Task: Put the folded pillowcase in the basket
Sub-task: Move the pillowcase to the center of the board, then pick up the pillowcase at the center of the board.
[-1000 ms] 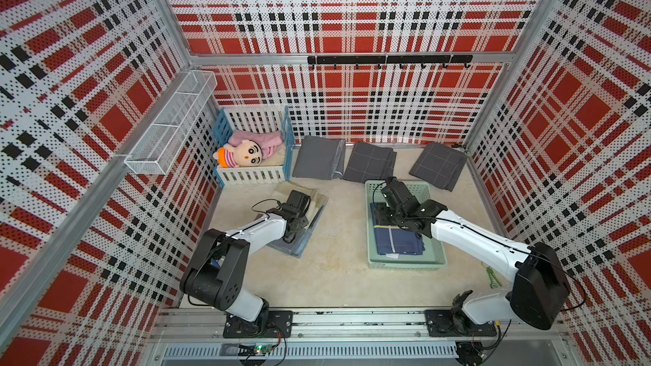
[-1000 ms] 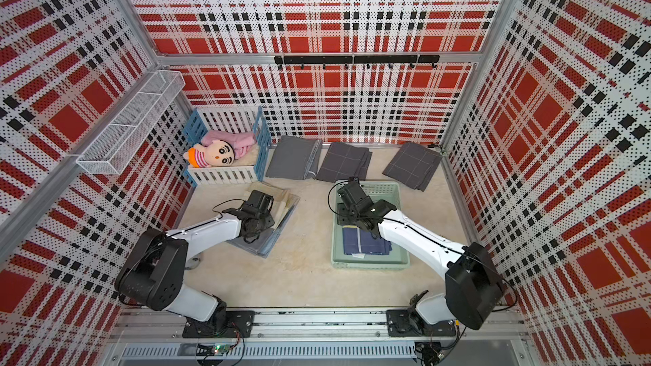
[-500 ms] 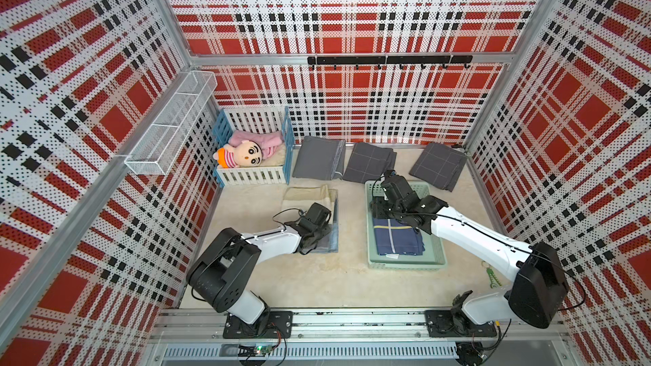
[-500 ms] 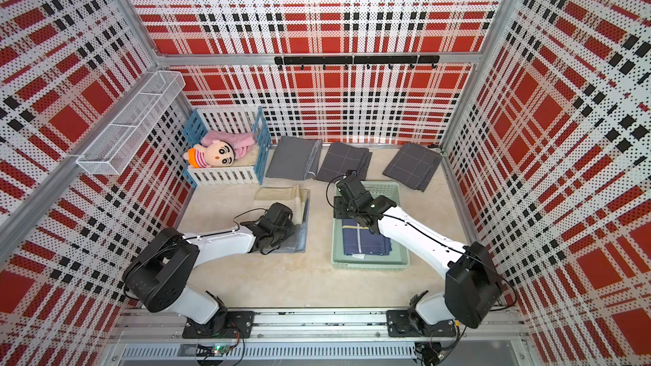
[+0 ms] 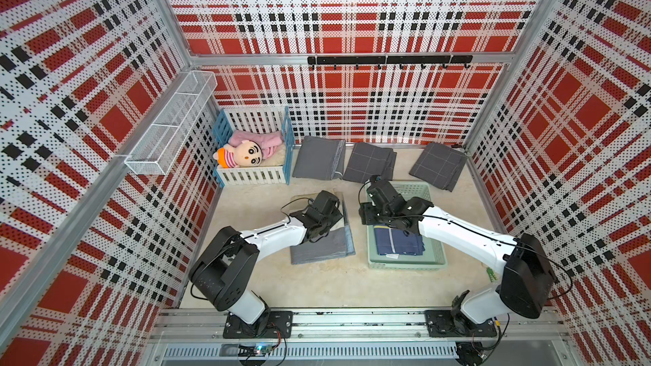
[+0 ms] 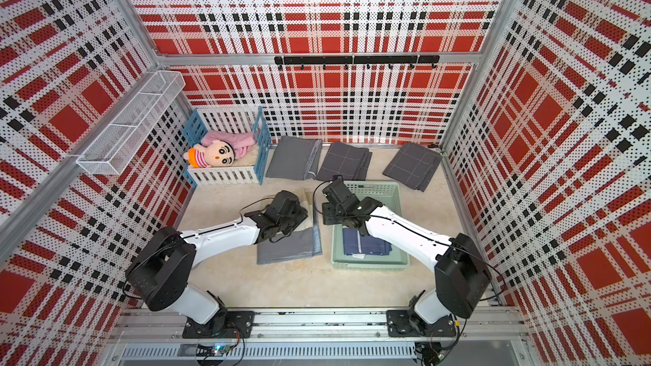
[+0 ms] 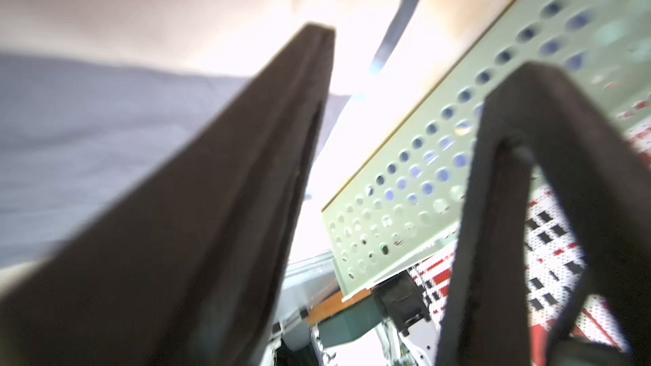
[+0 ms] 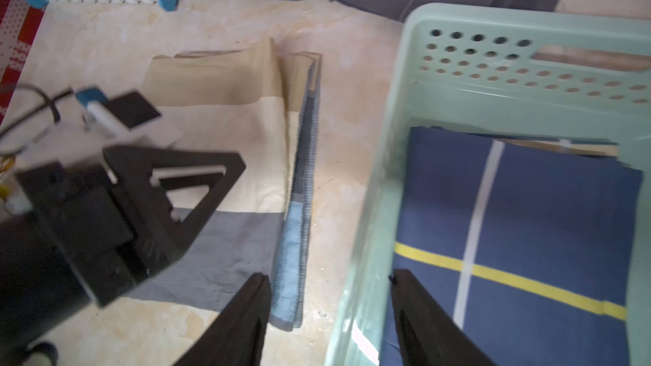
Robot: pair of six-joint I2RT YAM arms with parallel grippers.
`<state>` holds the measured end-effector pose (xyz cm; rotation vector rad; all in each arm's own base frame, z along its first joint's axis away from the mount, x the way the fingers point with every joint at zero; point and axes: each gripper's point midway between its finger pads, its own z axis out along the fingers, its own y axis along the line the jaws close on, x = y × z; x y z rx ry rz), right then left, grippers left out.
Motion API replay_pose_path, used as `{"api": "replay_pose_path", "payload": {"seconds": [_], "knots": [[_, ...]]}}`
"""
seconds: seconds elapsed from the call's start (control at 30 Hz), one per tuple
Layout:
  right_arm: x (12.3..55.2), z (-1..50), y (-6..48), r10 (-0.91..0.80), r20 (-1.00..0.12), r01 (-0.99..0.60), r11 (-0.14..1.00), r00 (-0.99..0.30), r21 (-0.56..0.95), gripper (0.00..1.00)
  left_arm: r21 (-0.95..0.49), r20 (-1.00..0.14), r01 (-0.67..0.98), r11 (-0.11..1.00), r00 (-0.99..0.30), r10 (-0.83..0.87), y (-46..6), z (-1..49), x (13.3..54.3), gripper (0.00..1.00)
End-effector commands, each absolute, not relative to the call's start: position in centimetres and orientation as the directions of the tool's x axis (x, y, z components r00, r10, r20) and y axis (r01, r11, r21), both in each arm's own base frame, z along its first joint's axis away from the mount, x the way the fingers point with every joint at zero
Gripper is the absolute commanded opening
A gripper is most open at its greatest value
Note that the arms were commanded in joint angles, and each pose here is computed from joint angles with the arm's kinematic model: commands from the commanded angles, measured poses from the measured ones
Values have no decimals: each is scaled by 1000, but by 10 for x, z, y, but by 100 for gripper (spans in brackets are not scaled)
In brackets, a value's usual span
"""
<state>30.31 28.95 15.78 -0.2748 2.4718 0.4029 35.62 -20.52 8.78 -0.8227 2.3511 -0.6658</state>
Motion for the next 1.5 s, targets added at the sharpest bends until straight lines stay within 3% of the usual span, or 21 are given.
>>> {"api": "replay_pose_path", "payload": {"seconds": [0.0, 0.1, 0.2, 0.33, 0.77, 1.0, 1.07, 1.2, 1.3, 1.4, 1.47], "knots": [[294, 152, 326, -145, -590, -339, 912, -794, 232, 63, -519, -406, -425, 742, -641, -651, -151, 88, 368, 48], [292, 138, 350, -188, -555, -359, 908, -811, 217, 67, -471, -418, -465, 749, -630, -654, -112, 77, 376, 47], [293, 113, 358, -181, -512, -325, 923, -840, 206, 77, -422, -415, -494, 760, -640, -646, -88, 62, 378, 46], [287, 76, 362, -199, -423, -304, 932, -884, 198, 78, -355, -431, -542, 761, -627, -648, -61, 48, 378, 46], [266, 42, 357, -210, -268, -269, 941, -940, 204, 81, -255, -483, -587, 768, -611, -627, -37, 30, 393, 46], [271, 26, 333, -198, -213, -241, 949, -957, 204, 81, -274, -459, -576, 770, -625, -631, -39, 16, 406, 46], [266, 22, 331, -265, -185, -299, 935, -946, 192, 81, -284, -440, -564, 775, -642, -628, -44, 9, 407, 45], [260, 16, 333, -278, -157, -307, 929, -948, 208, 80, -302, -424, -537, 788, -664, -616, -50, 2, 409, 35], [257, 8, 336, -277, -144, -304, 924, -950, 232, 80, -313, -422, -520, 795, -674, -606, -54, 3, 408, 18], [247, 9, 359, -313, -117, -334, 887, -943, 320, 73, -316, -427, -504, 804, -681, -595, -55, 5, 405, 1], [244, 9, 365, -334, -113, -353, 878, -936, 324, 62, -318, -424, -504, 803, -682, -596, -53, 6, 402, 0]]}}
